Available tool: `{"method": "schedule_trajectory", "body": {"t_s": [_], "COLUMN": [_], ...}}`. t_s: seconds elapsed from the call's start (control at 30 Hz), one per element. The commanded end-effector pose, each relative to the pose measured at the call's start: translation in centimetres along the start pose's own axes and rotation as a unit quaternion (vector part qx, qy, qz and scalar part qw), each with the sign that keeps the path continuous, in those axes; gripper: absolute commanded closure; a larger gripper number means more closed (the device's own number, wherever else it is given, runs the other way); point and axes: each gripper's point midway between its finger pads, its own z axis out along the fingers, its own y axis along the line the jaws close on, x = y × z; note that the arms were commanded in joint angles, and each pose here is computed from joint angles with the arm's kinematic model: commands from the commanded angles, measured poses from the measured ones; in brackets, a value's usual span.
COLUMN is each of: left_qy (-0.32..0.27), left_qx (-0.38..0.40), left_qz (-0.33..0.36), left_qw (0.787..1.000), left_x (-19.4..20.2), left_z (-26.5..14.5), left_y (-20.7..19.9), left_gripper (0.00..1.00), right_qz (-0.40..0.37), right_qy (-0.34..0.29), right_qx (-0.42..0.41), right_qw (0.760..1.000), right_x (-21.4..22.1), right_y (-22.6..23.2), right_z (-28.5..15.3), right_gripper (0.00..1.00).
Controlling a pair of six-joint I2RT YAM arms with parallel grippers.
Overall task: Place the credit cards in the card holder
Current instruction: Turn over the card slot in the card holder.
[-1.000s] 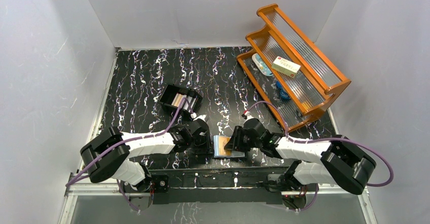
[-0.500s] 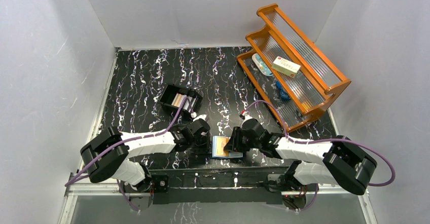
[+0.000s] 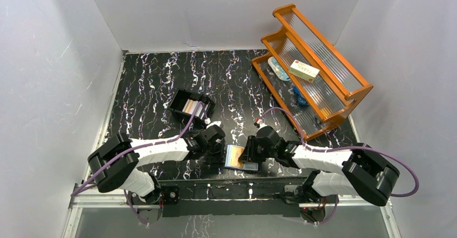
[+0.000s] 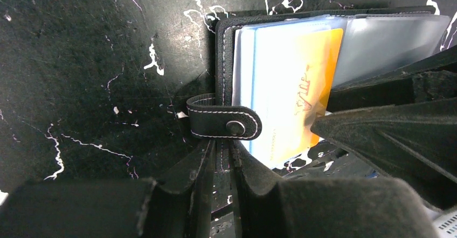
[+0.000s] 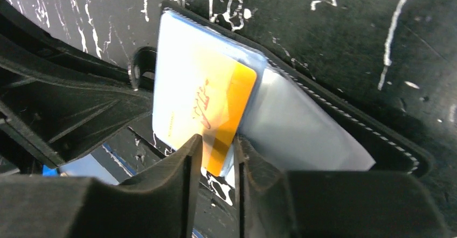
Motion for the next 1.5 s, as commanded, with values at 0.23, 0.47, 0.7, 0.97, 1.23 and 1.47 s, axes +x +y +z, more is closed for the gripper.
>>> {"method": "schedule_trajectory", "body": {"t_s": [0.23,0.47,0.7,0.97,1.23,1.47], "left_qy": [-0.029,-0.051,-0.044,-0.033,-0.027,-0.025], "left_qx": [-0.04,0.016,0.01,-0.004,-0.017,-0.016], "left_qz": [0.009,-0.008,0.001,0.009,0.013,0.012], "left_qw": [0.999,0.999,0.999,0.999,0.999,0.999], "left_x": [-1.5,-2.9,-2.3,-1.6,-1.4,-1.3], "left_z": [-1.8,-3.2,-1.7,-0.5,0.0,0.0], "left_y": [0.7,-2.0,-1.4,-0.5,0.0,0.0], "left_gripper": [0.81,0.62,0.67,0.87,0.94,0.94], "right_qz": [0.006,0.037,0.04,0.033,0.032,0.026], "right_qy": [-0.057,-0.076,-0.058,-0.051,-0.052,-0.042], "right_qx": [0.0,0.008,0.005,-0.006,-0.02,-0.016], "right_qw": [0.998,0.996,0.998,0.998,0.998,0.999], "right_x": [-3.1,-3.6,-3.3,-3.3,-3.1,-2.7], "right_y": [2.3,2.0,2.3,2.8,3.0,2.6], "right_z": [-2.0,-1.8,-0.5,-0.1,0.0,0.6], "right_gripper": [0.56,0.55,0.56,0.7,0.79,0.77]}}
